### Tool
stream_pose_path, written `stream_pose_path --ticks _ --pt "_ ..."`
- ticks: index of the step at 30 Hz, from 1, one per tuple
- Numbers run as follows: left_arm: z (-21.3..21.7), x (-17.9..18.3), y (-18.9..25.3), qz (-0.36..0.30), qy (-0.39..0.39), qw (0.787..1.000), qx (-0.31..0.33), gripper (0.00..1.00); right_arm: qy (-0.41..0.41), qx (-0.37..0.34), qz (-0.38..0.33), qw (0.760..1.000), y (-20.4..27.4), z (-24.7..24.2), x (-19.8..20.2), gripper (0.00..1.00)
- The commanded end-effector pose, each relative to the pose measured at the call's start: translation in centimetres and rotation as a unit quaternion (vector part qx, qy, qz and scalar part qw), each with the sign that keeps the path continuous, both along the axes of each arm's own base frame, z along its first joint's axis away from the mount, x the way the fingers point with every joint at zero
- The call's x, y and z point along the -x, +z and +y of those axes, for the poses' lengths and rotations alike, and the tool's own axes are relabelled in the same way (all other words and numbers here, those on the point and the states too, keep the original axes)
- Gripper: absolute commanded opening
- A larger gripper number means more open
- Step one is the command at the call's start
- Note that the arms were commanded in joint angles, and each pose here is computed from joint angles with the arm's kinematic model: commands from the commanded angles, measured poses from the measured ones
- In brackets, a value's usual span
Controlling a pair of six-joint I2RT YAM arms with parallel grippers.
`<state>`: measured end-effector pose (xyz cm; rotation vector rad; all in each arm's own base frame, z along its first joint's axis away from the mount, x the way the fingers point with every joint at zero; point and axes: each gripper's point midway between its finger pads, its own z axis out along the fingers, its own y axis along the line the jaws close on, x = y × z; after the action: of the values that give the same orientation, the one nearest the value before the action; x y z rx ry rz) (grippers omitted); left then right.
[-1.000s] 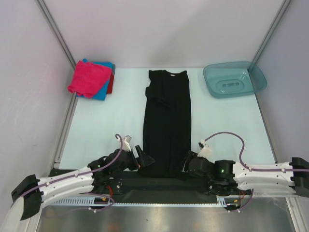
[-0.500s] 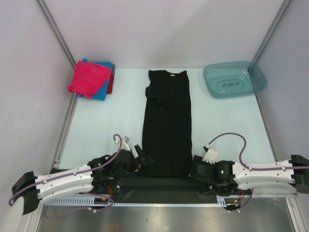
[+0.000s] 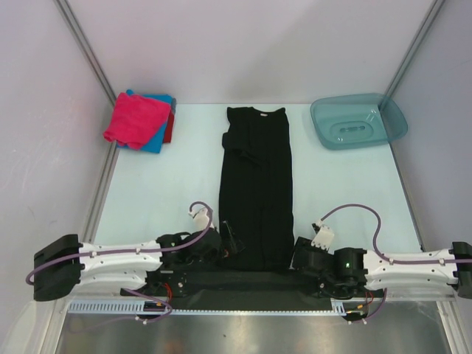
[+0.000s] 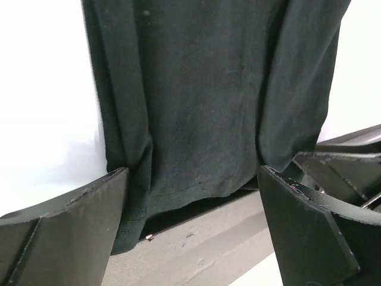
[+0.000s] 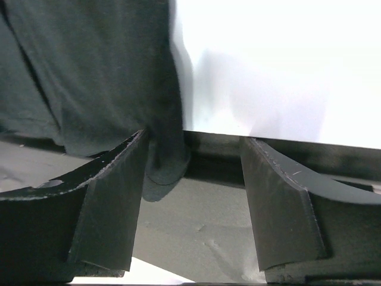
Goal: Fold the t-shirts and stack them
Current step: Fold the tshirt
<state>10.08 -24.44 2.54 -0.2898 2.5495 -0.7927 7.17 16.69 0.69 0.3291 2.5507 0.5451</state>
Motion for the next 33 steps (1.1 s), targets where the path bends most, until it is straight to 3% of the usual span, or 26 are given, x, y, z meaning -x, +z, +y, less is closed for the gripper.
stream_pose_path --ticks 1,10,15,19,24,30,31,33 --pt "11.6 5.7 -7.9 0.117 0.006 0.967 -0.224 1.0 0.01 -0.028 -0.016 0.999 0.0 1.1 -0.3 0.66" --pt "11.8 6.0 -6.6 0.115 0.04 0.981 -0.154 1.0 0.032 -0.045 -0.014 0.998 0.0 2.1 -0.1 0.57" --pt "11.9 5.7 -5.8 0.104 0.031 0.977 -0.184 1.0 0.03 -0.044 -0.014 0.998 0.1 2.1 -0.2 0.59" --pt "12.8 5.3 -5.7 0.096 0.02 0.96 -0.261 1.0 0.032 -0.041 -0.017 0.999 0.3 2.0 -0.2 0.6" --pt "11.3 4.6 -5.4 0.081 0.024 0.971 -0.223 0.99 0.029 -0.035 -0.013 0.999 0.0 1.6 -0.2 0.59" --pt "11.5 4.2 -5.0 0.063 0.045 0.982 -0.171 0.75 0.026 -0.043 -0.012 0.999 -0.3 1.6 -0.1 0.53" --pt "11.5 4.1 -5.0 0.061 0.047 0.983 -0.165 0.67 0.026 -0.045 -0.012 0.999 -0.3 1.7 -0.1 0.5" --pt "11.5 4.1 -5.1 0.059 0.048 0.985 -0.153 0.59 0.026 -0.046 -0.013 0.999 -0.4 1.7 -0.2 0.48"
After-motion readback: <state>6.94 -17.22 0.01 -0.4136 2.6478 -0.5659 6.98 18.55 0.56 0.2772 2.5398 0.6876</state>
